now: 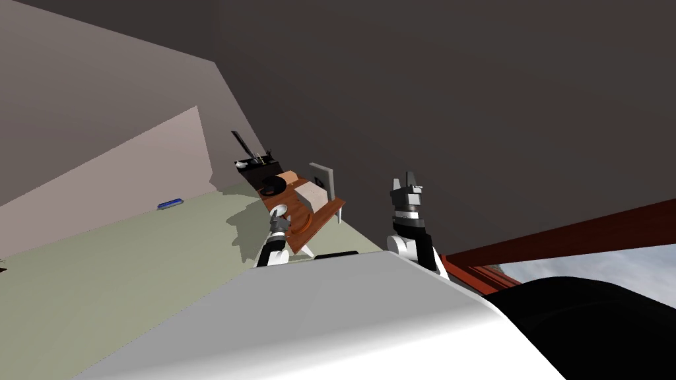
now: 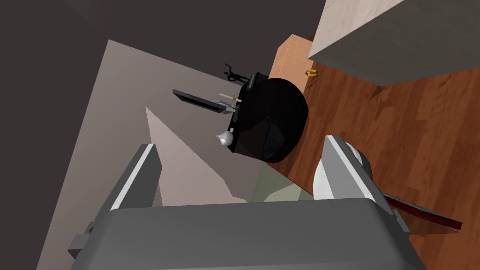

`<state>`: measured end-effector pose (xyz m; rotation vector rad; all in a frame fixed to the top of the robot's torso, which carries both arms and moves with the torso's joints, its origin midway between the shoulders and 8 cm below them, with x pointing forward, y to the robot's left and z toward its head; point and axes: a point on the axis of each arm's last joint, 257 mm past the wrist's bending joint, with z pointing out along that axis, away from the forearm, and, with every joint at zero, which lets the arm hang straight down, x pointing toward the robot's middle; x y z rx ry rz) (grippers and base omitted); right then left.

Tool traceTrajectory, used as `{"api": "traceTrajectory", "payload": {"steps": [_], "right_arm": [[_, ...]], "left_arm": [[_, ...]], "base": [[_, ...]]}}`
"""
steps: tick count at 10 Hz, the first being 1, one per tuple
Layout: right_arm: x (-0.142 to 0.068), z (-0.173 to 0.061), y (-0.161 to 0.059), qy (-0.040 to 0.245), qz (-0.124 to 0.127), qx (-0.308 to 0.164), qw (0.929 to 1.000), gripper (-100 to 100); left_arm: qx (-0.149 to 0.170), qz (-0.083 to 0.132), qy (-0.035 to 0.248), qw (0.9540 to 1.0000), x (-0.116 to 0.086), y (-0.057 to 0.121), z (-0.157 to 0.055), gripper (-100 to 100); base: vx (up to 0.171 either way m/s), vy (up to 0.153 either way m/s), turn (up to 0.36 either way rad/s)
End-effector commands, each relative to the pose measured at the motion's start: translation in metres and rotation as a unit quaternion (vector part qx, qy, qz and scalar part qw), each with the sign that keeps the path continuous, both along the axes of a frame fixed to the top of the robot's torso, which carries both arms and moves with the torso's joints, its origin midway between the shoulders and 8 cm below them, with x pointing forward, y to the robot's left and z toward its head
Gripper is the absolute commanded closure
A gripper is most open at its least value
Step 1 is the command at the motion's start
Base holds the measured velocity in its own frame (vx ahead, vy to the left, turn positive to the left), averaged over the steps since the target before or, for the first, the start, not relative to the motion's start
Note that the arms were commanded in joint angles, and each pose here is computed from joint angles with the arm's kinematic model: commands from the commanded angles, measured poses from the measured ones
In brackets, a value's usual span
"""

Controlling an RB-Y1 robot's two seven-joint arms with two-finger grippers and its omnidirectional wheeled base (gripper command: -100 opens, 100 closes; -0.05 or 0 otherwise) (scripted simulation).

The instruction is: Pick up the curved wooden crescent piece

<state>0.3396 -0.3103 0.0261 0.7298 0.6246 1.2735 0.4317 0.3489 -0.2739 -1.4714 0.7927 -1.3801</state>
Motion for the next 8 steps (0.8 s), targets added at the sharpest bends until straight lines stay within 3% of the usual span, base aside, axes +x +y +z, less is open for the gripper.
{"api": "traceTrajectory", "payload": {"steps": [1, 5, 8], "right_arm": [[0.0, 0.0, 0.0, 0.0, 0.0, 0.0, 1.0, 0], [0.0, 0.0, 0.0, 0.0, 0.0, 0.0, 1.0, 0], [0.0, 0.0, 0.0, 0.0, 0.0, 0.0, 1.0, 0]], "left_arm": [[-0.013, 0.005, 0.018, 0.9998, -0.004, 0.007, -0.02, -100], [-0.056, 0.022, 0.057, 0.9966, -0.008, 0.021, -0.065, -100], [-0.096, 0.039, 0.09, 0.9906, -0.014, 0.032, -0.103, -100]], "base": [[0.03, -0.038, -0.044], [0.038, -0.04, -0.07], [0.034, -0.037, -0.077]]}}
